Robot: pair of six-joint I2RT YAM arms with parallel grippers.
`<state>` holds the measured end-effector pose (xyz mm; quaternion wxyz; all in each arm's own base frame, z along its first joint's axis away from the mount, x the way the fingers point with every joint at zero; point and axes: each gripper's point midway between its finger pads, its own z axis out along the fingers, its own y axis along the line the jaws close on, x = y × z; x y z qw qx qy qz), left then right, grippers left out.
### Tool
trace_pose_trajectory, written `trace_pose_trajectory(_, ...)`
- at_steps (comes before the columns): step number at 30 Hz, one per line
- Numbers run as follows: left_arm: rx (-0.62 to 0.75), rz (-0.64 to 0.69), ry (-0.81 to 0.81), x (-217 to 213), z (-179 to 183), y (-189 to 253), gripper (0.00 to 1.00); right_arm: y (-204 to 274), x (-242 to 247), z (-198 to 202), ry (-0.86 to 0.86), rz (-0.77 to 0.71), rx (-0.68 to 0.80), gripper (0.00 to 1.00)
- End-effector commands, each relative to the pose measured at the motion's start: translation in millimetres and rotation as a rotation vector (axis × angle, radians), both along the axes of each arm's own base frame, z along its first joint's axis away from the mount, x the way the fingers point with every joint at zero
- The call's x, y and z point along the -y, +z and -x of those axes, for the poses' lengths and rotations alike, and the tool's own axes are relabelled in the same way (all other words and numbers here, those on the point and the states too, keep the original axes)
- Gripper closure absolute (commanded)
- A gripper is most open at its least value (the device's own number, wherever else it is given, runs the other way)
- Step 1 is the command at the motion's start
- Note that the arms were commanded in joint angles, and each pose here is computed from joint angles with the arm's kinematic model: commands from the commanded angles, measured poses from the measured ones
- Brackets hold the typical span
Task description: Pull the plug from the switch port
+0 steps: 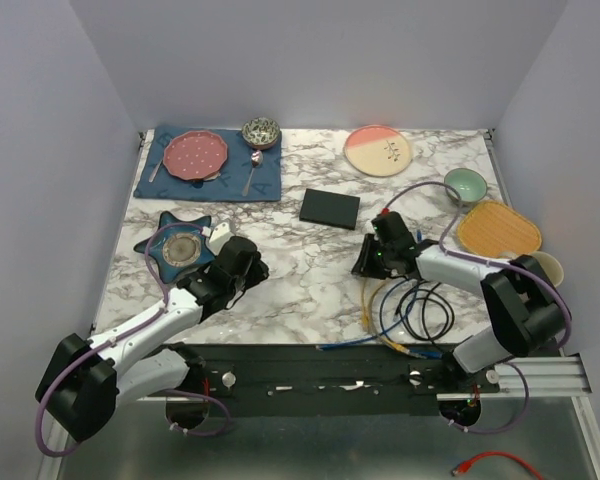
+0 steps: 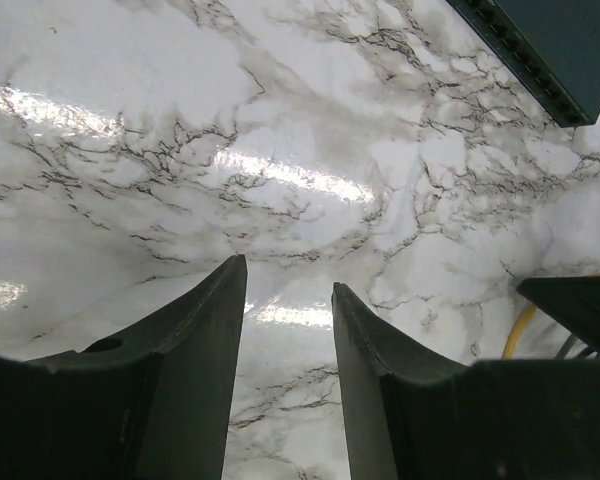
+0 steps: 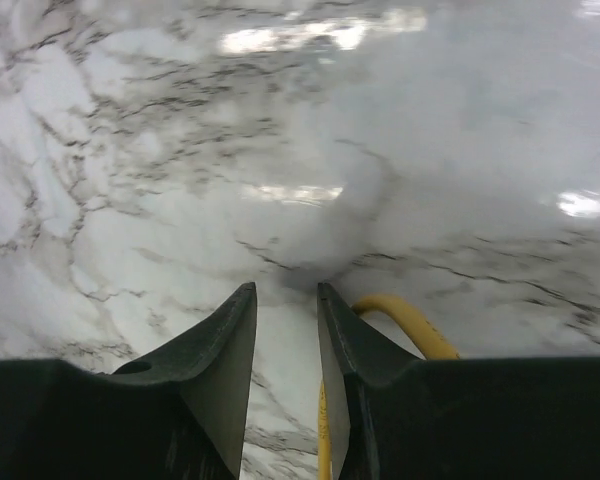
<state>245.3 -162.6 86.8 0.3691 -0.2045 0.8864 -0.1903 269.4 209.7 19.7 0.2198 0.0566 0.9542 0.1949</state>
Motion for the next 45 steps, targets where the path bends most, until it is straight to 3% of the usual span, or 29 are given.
trace_pose_trajectory(1, 0.034, 0.028, -0.011, 9, -11, 12, 0.5, -31, 68, 42, -0.151, 0.143, -0.124, 0.61)
trace_pose_trajectory(6, 0.04, 0.011, -0.006, 8, -16, 15, 0.5, 3, 78, 29, -0.241, 0.104, -0.007, 0.61)
trace_pose_trajectory(11, 0.071, -0.007, -0.017, 6, -32, 32, 0.48, 114, 55, -2, -0.212, -0.145, 0.35, 0.6)
trace_pose_trajectory(13, 0.064, -0.008, -0.01, 5, -36, 32, 0.34, 158, 50, -16, -0.183, -0.17, 0.458, 0.56)
trace_pose_trajectory(16, 0.056, 0.019, 0.006, 8, -46, 35, 0.22, 191, 45, -33, -0.151, -0.153, 0.522, 0.52)
trace_pose_trajectory(21, 0.02, 0.075, 0.025, 18, -68, 38, 0.18, 184, 32, -67, -0.158, -0.106, 0.474, 0.51)
trace_pose_trajectory(29, -0.061, 0.089, 0.042, 29, -121, 45, 0.24, 147, 46, -116, -0.32, -0.076, 0.371, 0.58)
trace_pose_trajectory(36, -0.147, 0.093, 0.103, 18, -153, 9, 0.28, 96, 87, -154, -0.428, -0.011, 0.261, 0.63)
trace_pose_trajectory(45, -0.209, 0.135, 0.074, 45, -190, -38, 0.33, 41, 55, -191, -0.349, -0.067, 0.111, 0.69)
